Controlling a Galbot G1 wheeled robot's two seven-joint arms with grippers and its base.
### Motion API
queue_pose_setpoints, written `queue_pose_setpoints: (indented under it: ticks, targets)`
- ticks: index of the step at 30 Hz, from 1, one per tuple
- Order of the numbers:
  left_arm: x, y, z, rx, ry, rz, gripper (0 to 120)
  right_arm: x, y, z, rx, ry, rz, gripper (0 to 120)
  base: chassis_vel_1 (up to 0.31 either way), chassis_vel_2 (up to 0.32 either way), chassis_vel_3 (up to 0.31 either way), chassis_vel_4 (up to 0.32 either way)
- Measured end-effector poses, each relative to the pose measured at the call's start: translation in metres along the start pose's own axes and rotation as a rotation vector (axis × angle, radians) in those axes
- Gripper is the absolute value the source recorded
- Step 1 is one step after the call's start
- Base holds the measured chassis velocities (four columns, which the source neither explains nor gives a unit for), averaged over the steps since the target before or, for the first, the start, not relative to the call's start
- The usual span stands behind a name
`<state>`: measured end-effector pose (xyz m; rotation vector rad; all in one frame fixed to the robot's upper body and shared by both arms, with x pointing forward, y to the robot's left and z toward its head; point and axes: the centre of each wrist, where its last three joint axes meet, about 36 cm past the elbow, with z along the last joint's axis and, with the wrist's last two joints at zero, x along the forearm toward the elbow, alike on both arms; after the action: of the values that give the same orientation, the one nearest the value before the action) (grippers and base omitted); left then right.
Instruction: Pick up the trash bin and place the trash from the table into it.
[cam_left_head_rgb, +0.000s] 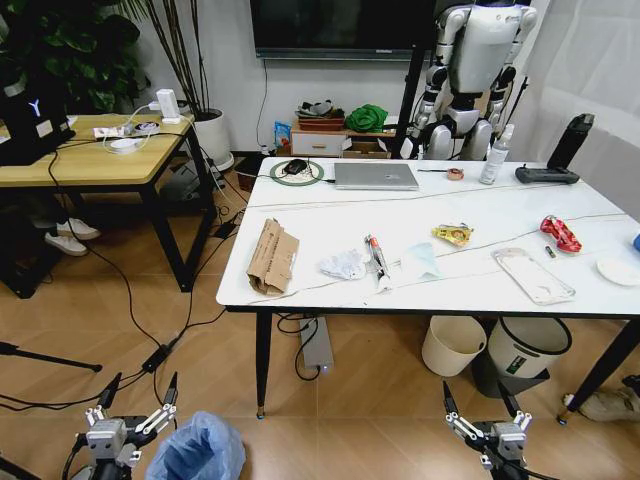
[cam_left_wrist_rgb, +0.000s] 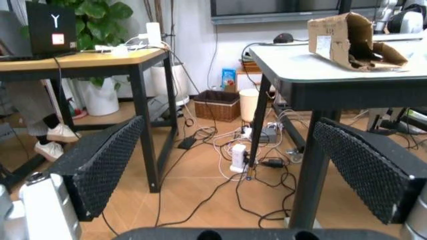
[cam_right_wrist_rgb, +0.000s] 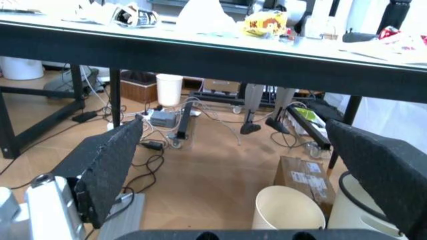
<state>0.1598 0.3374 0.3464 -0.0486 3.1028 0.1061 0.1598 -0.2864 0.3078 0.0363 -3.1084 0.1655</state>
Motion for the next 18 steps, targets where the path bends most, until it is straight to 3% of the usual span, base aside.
queue_pose_setpoints:
  ticks: [18]
  targets:
    - [0.0013, -0.0033, 0.0093, 0.013, 0.023, -0.01, 100, -0.0057, 0.0041, 0.0021, -0.013, 0.002, 0.003, 100, 0.0, 0.0, 0.0, 0.0]
